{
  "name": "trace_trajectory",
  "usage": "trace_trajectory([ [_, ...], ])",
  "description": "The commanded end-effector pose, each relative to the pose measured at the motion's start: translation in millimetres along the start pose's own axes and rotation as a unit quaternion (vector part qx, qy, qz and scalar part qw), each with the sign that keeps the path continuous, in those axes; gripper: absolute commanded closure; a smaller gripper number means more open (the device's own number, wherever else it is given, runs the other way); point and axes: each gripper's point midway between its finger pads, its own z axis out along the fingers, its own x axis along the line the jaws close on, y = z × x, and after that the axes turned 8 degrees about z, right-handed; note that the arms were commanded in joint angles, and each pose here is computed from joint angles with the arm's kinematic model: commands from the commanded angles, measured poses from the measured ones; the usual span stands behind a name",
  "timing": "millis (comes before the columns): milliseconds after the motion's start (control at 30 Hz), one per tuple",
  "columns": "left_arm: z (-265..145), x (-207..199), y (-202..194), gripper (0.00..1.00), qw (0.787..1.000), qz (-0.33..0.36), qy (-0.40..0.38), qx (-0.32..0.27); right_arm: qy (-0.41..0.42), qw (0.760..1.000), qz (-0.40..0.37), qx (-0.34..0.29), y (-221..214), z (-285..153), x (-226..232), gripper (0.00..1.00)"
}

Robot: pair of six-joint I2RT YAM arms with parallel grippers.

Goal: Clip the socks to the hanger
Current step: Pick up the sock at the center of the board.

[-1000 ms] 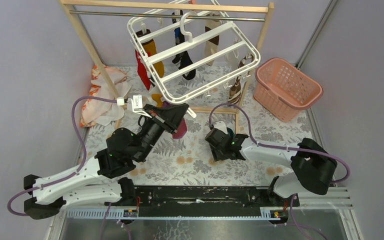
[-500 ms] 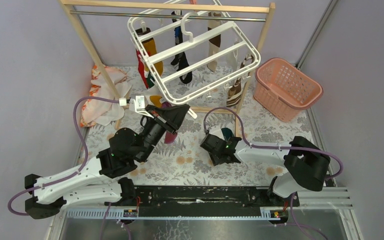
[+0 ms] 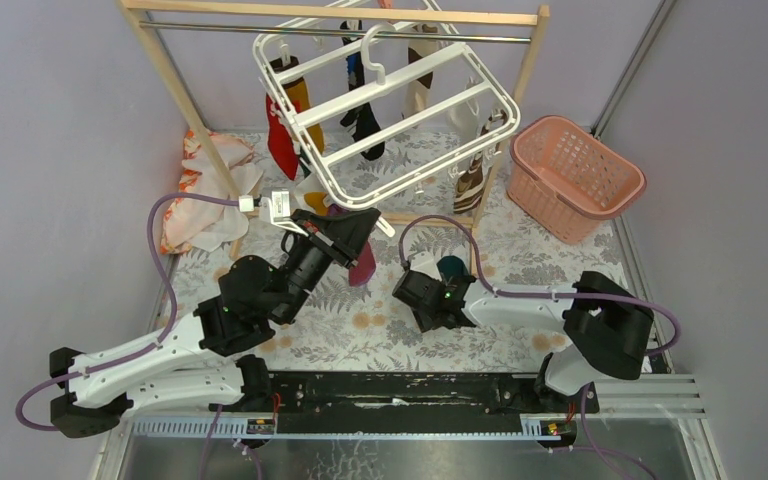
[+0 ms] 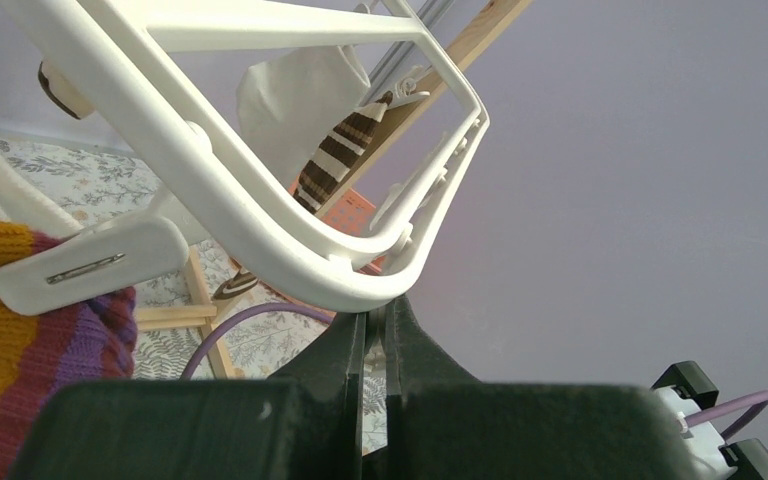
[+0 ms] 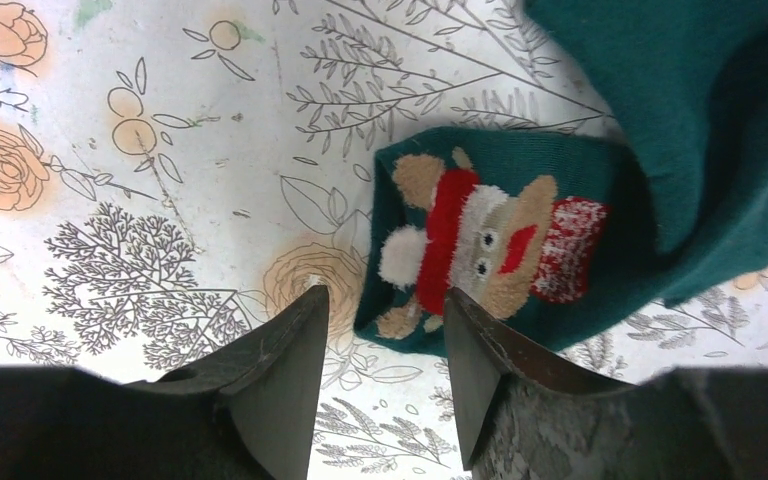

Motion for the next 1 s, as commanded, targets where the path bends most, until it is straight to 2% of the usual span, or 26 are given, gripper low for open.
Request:
trace_trajectory([
  [0,-5,4,-18,1.00,0.999,0.013,-0.002,0.031,0.016,1.000,0.014,0.006,-5,7,13,0.48],
  [33,-5,5,-18,1.00,0.999,0.013,-0.001,0.031,0.017,1.000,0.015,0.009,-8,8,13,0.49],
  [133,-6,5,-16,1.00,0.999,0.013,0.000,0.029,0.017,1.000,0.014,0.020,-14,10,13,0.63],
  [167,-6,5,-16,1.00,0.999,0.013,0.000,0.029,0.018,0.999,0.012,0.024,-15,11,13,0.75],
  [267,-6,4,-15,1.00,1.000,0.012,-0.002,0.029,0.019,0.999,0.012,0.029,-18,11,13,1.00],
  [467,-7,4,-15,1.00,0.999,0.013,-0.002,0.029,0.058,0.997,0.038,-0.023,5,-17,15,1.00],
  [600,-6,4,-15,1.00,0.999,0.014,-0.002,0.030,0.135,0.986,0.041,-0.084,37,-65,23,1.00],
  [733,-3,0,-16,1.00,0.999,0.015,-0.008,0.031,0.207,0.971,0.001,-0.120,54,-108,31,1.00],
  [967,2,-9,-15,1.00,0.999,0.019,-0.019,0.034,0.226,0.949,0.008,-0.220,80,-152,7,1.00],
])
